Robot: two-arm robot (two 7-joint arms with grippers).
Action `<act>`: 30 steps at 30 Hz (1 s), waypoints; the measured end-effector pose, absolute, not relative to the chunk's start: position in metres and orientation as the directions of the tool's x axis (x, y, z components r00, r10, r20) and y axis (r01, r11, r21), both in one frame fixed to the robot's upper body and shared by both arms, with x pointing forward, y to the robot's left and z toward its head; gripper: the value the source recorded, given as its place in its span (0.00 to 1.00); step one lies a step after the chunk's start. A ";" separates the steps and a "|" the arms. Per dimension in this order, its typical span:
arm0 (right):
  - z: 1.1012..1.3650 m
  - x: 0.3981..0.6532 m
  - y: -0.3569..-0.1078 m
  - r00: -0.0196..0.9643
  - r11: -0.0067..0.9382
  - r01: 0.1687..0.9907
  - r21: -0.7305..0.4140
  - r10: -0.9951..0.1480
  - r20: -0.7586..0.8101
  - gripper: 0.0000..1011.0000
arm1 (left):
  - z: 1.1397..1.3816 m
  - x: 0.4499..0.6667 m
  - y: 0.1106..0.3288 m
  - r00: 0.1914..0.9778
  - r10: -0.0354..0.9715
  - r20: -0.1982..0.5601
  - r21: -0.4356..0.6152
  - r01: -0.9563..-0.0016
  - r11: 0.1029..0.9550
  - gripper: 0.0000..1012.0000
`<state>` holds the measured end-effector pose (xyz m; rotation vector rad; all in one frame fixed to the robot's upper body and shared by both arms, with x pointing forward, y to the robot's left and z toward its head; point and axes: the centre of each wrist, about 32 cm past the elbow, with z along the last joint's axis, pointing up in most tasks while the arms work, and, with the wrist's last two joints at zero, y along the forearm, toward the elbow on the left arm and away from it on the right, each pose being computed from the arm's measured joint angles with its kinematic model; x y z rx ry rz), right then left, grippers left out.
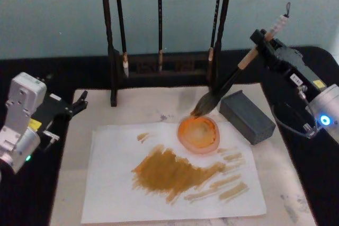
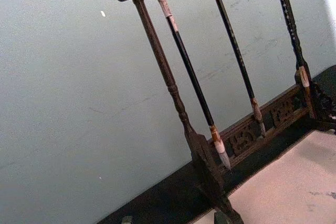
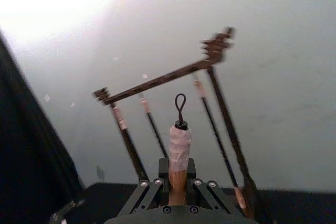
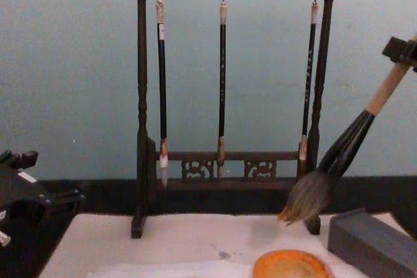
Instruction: Pick up the brush from the inkstone, write on the paper, then place the brush back to its original position.
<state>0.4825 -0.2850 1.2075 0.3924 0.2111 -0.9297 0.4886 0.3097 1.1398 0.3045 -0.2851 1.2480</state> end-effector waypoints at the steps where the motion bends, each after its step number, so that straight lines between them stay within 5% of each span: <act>1: 1.207 0.484 -0.285 0.576 0.527 0.817 0.234 -0.733 -0.363 0.17 | 1.140 0.489 0.310 0.292 0.880 0.374 0.070 -0.955 0.287 1.00; 10: 1.193 0.504 -0.293 0.441 0.442 0.883 0.158 -0.665 -0.602 0.17 | 1.140 0.489 0.310 0.292 0.880 0.374 0.070 -0.955 0.287 1.00; 30: 1.161 0.520 -0.299 0.266 0.402 0.915 0.027 -0.551 -0.791 0.17 | 1.140 0.489 0.310 0.292 0.880 0.374 0.070 -0.955 0.287 1.00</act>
